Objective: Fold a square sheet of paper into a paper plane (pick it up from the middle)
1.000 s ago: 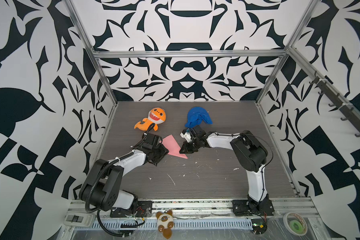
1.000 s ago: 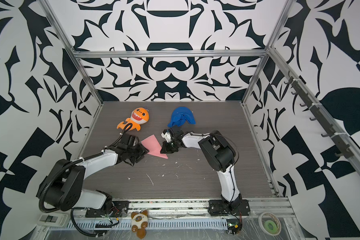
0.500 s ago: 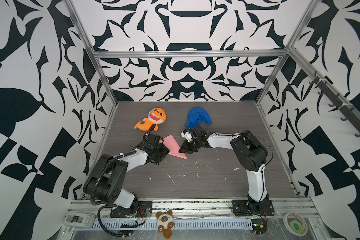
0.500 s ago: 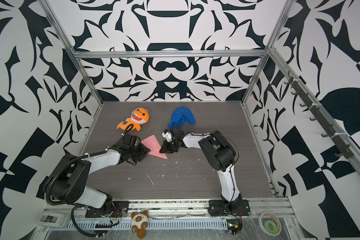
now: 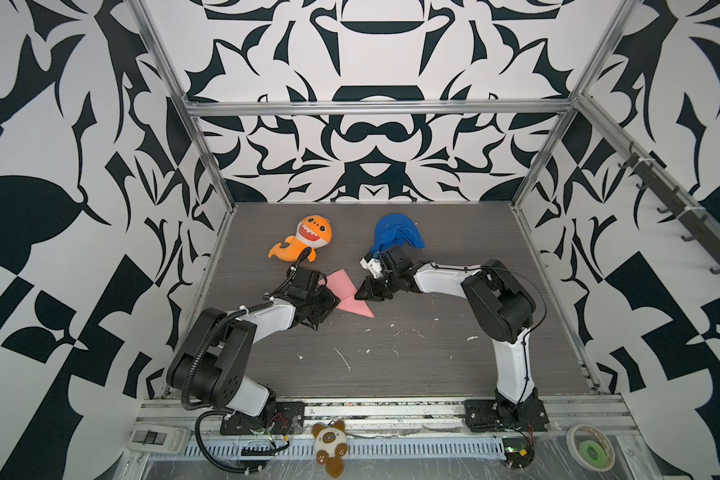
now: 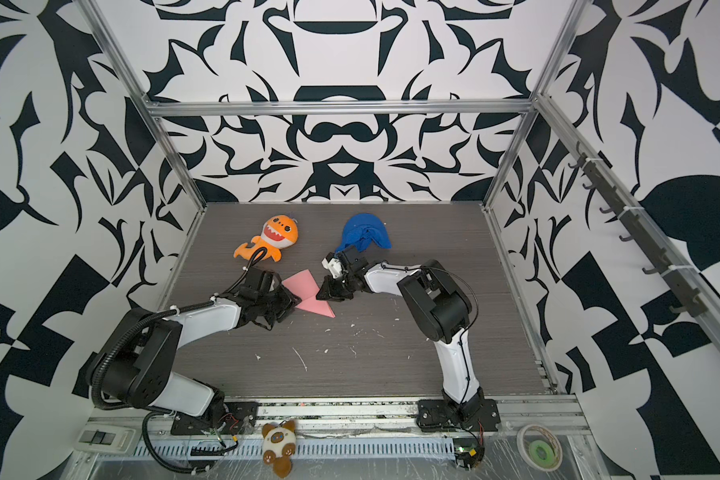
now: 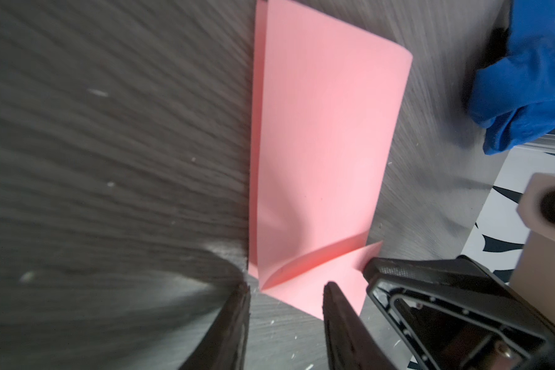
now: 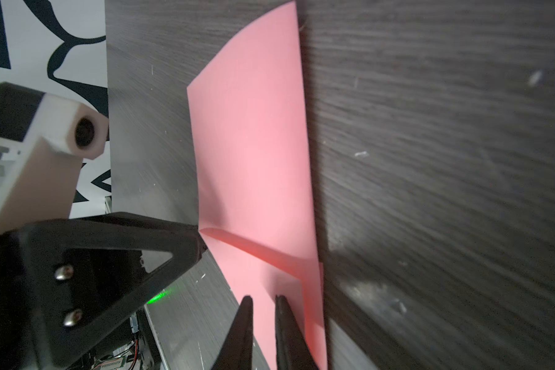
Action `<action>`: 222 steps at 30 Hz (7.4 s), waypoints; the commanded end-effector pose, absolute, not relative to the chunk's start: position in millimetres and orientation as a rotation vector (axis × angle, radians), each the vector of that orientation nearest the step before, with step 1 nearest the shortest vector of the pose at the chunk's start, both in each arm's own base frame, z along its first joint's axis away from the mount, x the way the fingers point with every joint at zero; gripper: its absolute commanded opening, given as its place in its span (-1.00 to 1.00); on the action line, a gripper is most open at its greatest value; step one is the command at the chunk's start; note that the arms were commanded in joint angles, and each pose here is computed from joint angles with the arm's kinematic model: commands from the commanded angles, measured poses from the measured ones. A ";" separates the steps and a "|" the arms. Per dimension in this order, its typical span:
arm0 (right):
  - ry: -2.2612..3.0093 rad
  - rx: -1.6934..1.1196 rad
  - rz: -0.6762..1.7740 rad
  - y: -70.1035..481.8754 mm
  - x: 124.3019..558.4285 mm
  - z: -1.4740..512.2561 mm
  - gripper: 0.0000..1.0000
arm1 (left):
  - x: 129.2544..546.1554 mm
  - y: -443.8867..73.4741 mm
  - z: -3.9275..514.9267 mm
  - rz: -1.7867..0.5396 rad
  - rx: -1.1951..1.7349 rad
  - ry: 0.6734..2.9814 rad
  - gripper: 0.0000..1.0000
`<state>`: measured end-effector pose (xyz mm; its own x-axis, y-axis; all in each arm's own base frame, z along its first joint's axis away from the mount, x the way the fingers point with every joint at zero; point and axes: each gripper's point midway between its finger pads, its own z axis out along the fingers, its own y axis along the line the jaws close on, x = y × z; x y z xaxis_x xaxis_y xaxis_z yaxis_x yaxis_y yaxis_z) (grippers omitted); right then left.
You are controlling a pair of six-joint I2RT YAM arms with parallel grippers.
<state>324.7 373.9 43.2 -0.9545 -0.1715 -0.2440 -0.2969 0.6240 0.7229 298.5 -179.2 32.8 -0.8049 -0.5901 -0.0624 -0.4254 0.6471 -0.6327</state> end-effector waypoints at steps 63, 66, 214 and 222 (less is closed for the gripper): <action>2.205 -0.621 0.828 325.5 339.5 96.7 -0.02 | 318.4 -197.3 53.5 -1.014 -0.860 2.593 -0.93; 2.120 -0.667 0.767 325.3 332.1 103.1 0.05 | 319.9 -197.6 56.5 -1.015 -0.910 2.591 -0.92; 2.197 -0.558 1.134 352.2 294.0 34.4 -0.76 | 310.3 -193.5 43.9 -1.103 -0.959 2.441 -0.78; 2.211 -0.576 1.121 350.6 292.9 28.9 -0.75 | 316.7 -198.7 34.7 -1.073 -0.969 2.483 -0.83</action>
